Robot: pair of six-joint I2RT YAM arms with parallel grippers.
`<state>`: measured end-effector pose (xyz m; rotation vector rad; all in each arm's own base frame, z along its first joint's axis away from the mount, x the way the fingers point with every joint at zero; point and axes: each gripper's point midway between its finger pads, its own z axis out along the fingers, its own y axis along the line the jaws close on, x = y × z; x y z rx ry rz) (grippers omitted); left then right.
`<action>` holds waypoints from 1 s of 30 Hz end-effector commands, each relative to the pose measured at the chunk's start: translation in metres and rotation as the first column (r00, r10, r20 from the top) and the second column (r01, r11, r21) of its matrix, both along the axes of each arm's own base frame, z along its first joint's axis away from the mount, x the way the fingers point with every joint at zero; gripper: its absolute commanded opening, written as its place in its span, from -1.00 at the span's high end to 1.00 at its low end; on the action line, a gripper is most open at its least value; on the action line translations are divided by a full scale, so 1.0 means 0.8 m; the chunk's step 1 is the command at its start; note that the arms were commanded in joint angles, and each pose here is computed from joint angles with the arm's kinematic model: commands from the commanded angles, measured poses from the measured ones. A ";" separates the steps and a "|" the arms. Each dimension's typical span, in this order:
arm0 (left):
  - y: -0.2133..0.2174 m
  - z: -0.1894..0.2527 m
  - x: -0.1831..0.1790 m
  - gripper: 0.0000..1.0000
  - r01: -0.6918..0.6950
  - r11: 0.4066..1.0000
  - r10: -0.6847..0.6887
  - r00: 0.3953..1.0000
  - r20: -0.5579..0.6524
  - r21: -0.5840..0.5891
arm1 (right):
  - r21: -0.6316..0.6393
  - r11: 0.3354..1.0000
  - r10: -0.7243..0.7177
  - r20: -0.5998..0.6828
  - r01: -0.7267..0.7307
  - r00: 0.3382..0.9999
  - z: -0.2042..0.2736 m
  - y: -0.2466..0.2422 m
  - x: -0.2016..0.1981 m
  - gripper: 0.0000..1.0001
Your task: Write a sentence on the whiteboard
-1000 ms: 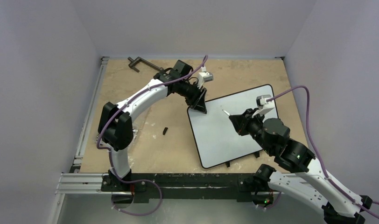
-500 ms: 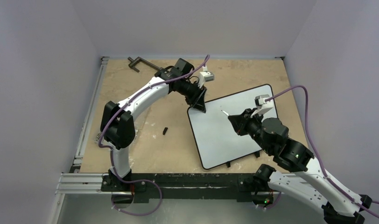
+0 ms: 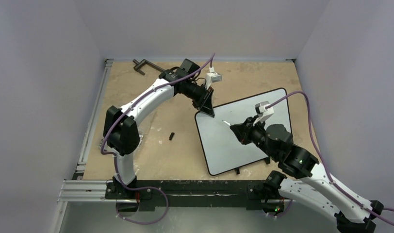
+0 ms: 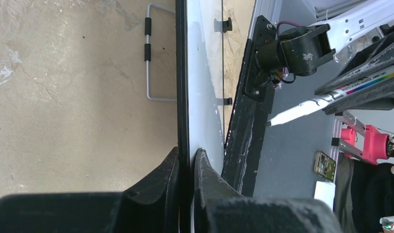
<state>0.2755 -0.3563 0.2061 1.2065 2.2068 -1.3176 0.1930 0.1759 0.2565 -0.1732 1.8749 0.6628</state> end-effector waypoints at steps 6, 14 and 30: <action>0.010 0.013 0.016 1.00 -0.044 0.999 0.040 0.979 0.200 0.014 | 0.051 0.988 0.145 0.067 -0.149 0.987 0.013 0.042 -0.002 1.00; 0.007 0.017 0.021 1.00 -0.094 0.995 0.090 0.976 0.199 0.013 | 0.042 0.994 0.100 0.043 -0.102 0.994 -0.011 0.038 0.007 1.00; 0.002 0.020 0.013 1.00 -0.097 0.995 0.094 0.974 0.208 0.004 | 0.023 0.999 -0.023 0.035 0.022 0.999 -0.012 0.027 0.031 1.00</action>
